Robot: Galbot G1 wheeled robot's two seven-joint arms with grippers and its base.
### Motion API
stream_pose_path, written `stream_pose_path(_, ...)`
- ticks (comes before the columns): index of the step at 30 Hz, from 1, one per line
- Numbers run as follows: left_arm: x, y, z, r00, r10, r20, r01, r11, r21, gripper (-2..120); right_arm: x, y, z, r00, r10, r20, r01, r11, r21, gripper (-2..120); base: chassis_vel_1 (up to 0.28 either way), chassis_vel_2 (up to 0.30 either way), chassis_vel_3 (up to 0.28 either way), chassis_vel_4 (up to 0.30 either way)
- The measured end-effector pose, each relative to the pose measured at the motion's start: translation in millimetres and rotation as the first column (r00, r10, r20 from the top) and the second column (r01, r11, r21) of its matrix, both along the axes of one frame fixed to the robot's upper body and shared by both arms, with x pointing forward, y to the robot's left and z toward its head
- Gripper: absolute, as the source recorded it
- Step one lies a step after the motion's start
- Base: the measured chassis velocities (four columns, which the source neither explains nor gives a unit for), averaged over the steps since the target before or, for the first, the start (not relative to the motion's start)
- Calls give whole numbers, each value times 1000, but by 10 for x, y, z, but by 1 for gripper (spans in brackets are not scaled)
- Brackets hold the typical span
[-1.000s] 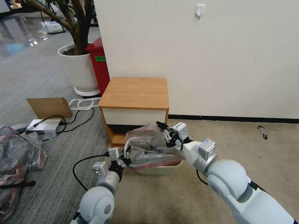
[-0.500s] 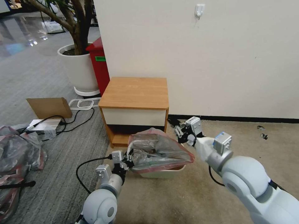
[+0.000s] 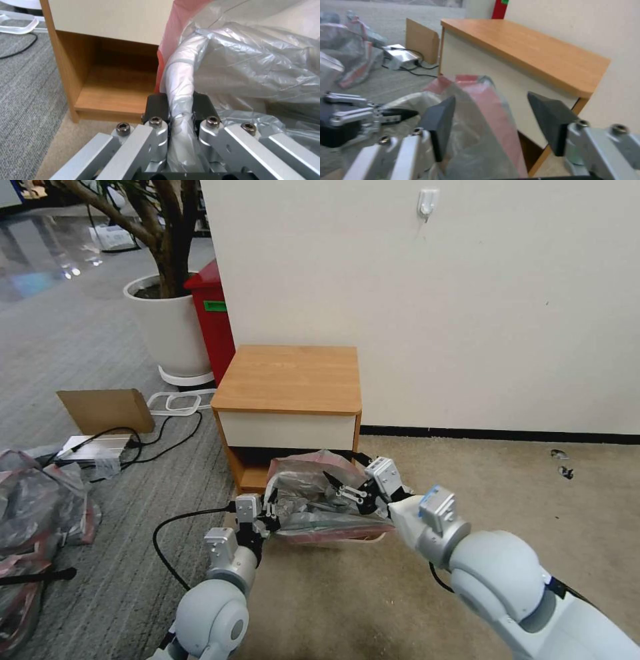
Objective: Pick up the garbage bag from the table and place it over the trash can.
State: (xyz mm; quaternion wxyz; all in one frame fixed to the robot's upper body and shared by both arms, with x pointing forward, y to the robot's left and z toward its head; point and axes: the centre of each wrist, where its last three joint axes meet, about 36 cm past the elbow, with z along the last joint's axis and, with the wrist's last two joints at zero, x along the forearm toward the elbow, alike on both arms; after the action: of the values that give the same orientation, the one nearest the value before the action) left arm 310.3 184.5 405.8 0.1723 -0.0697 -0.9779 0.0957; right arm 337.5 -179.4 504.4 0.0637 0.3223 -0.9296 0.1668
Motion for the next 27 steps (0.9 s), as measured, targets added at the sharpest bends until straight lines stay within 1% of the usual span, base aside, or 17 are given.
stream_pose_path(2, -6, -4, 0, 1000, 0, -2, 0, 1000, -4, 8, 15, -5, -28, 999, 7, 34, -7, 1000, -24, 46, 0, 0, 0, 0)
stream_pose_path(3, -6, -4, 0, 1000, 0, -2, 0, 1000, -4, 8, 15, -5, -28, 999, 7, 34, -7, 1000, -24, 46, 0, 0, 0, 0)
stream_pose_path(5, -8, -8, 1, 1000, 0, -3, 0, 1000, -7, 8, 21, -10, -35, 999, 17, 47, -15, 999, -33, 37, 0, 0, 0, 0)
stream_pose_path(7, -8, -10, 1, 1000, 0, -3, 0, 1000, -8, 8, 22, -11, -38, 999, 19, 50, -17, 999, -34, 35, 0, 0, 0, 0)
stream_pose_path(11, -11, -30, 1, 1000, 0, -7, 0, 1000, -17, 8, 43, -15, -78, 998, 23, 65, -21, 999, -38, 14, 0, 0, 0, 0)
stream_pose_path(12, -11, -30, 1, 1000, 0, -7, 0, 1000, -17, 8, 43, -15, -78, 998, 23, 65, -21, 999, -38, 14, 0, 0, 0, 0)
stream_pose_path(13, -16, -33, -2, 1000, -1, -8, 0, 1000, -18, 8, 47, -15, -75, 997, 24, 70, -22, 999, -32, 10, 0, 0, 0, 0)
stream_pose_path(14, -25, -35, -8, 1000, -1, -11, 1, 1000, -18, 8, 59, -23, -62, 997, 24, 71, -22, 1000, -22, 4, 0, 0, 0, 0)
stream_pose_path(17, -38, -37, -17, 1000, -3, -15, 3, 1000, -18, 8, 83, -41, -36, 998, 19, 67, -19, 1000, -7, 0, 0, 0, 0, 0)
stream_pose_path(20, -66, -38, -29, 1000, -17, -17, 17, 1000, -13, 8, 176, -114, 7, 999, -7, 43, 7, 1000, 3, 0, 0, 0, 0, 0)
stream_pose_path(22, -88, -39, -33, 999, -37, -9, 37, 999, -16, 8, 286, -188, 22, 999, -43, 12, 43, 999, 0, 0, 0, 0, 0, 0)
stream_pose_path(23, -88, -39, -33, 999, -37, -9, 37, 999, -16, 8, 286, -188, 22, 999, -43, 12, 43, 999, 0, 0, 0, 0, 0, 0)
stream_pose_path(25, -107, -39, -35, 998, -57, 5, 57, 998, -28, 7, 413, -284, 43, 996, -83, -35, 82, 996, -18, 0, 0, 0, 0, 0)
stream_pose_path(26, -107, -39, -35, 998, -57, 5, 57, 998, -28, 7, 413, -284, 43, 996, -83, -35, 82, 996, -18, 0, 0, 0, 0, 0)
stream_pose_path(27, -109, -32, -37, 998, -65, 11, 65, 997, -37, 7, 462, -343, 48, 994, -96, -60, 94, 995, -35, 0, 0, 0, 0, 0)
